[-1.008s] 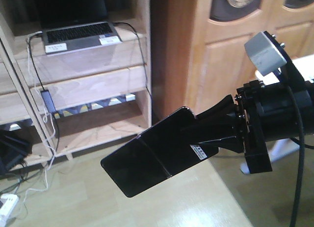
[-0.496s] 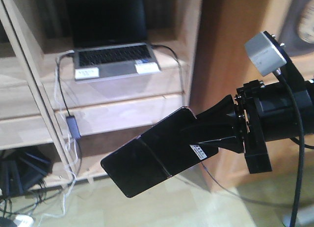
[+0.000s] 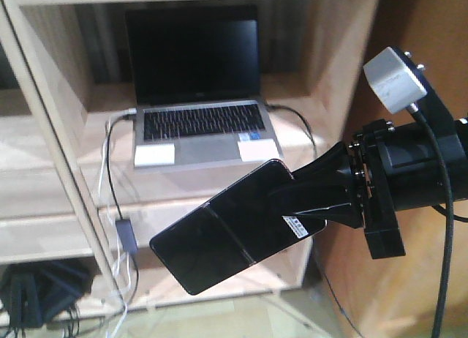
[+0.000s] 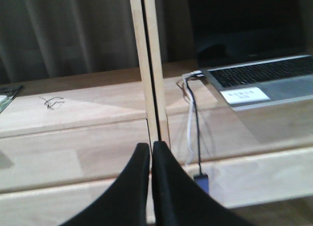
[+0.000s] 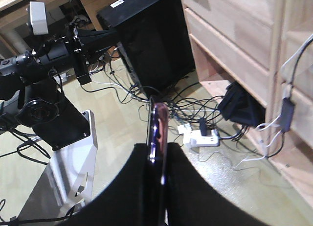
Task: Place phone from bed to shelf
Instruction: 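Keep holding the phone while driving to the wooden shelf unit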
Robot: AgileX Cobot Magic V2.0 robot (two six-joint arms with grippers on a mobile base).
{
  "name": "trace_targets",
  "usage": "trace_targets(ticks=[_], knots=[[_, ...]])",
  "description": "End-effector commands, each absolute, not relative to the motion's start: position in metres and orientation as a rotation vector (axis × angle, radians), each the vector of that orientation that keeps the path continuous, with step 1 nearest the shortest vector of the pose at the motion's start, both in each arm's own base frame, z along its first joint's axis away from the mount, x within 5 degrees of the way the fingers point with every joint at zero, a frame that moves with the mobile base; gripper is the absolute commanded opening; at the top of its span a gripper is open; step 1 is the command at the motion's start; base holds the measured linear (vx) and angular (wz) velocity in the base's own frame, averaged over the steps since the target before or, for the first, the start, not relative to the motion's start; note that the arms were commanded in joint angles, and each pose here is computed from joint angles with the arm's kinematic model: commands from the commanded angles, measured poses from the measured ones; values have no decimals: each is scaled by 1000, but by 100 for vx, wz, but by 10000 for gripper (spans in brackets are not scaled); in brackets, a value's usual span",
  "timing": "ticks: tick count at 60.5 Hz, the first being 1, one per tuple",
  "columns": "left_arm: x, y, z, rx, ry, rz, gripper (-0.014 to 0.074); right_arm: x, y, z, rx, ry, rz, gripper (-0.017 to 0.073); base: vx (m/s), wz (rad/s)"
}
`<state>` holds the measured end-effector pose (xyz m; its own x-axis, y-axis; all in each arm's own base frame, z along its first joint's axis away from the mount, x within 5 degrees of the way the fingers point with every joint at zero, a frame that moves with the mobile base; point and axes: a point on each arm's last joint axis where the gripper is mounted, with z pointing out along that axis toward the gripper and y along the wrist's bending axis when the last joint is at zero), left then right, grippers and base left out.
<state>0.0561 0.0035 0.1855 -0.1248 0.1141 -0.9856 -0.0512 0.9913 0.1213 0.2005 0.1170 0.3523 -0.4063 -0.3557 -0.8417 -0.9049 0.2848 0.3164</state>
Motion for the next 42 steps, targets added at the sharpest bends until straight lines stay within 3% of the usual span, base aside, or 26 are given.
trace_targets(ticks=[1, 42], knots=[[55, 3, 200, 34, 1583, 135, 1, 190, 120, 372, -1128, 1802, 1191, -2, 34, 11], [55, 3, 200, 34, 1583, 135, 1, 190, 120, 372, -1128, 1802, 1191, -2, 27, 12]])
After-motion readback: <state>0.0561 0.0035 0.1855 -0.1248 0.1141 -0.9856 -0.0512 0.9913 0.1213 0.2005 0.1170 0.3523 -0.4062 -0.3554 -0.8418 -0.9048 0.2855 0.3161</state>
